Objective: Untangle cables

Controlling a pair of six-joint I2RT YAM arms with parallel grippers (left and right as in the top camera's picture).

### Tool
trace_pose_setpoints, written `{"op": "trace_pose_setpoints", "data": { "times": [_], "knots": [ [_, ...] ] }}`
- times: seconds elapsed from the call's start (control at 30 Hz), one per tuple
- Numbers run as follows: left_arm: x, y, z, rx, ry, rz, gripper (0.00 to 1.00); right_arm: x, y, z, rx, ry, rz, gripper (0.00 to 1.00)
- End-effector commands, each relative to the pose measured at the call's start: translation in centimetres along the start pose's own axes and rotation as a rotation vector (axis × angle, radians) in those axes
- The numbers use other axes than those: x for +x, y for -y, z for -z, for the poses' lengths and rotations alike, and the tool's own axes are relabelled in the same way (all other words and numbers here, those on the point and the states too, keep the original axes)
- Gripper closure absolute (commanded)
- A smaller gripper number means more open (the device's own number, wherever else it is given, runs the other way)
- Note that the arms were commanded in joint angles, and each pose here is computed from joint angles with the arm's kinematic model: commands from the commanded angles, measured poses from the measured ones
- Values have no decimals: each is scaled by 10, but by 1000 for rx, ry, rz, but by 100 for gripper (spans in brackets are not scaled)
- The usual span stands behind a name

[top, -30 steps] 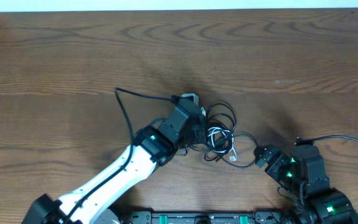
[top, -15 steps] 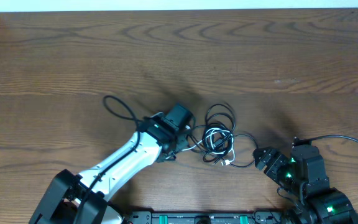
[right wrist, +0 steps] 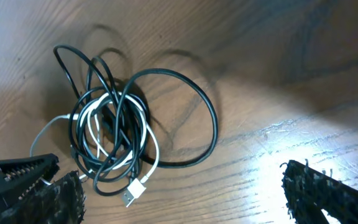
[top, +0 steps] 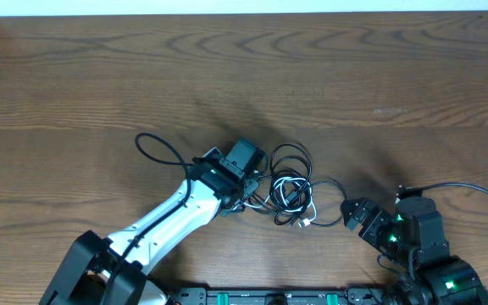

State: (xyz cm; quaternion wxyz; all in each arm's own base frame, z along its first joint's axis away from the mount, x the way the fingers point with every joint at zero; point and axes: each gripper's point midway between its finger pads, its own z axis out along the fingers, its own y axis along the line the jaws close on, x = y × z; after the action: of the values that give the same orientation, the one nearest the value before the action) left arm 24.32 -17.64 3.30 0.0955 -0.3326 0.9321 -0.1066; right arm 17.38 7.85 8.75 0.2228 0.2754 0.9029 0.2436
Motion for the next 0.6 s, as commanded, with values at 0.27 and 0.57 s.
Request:
{"op": "trace_pose_setpoints", "data": {
  "times": [0.27, 0.57],
  "knots": [
    [-36, 45, 6, 160, 210, -153, 67, 2, -3, 2, -12, -11, 19, 0],
    [-19, 109, 25, 451, 150, -320, 61, 2, -3, 2, -12, -11, 19, 1]
  ]
}}
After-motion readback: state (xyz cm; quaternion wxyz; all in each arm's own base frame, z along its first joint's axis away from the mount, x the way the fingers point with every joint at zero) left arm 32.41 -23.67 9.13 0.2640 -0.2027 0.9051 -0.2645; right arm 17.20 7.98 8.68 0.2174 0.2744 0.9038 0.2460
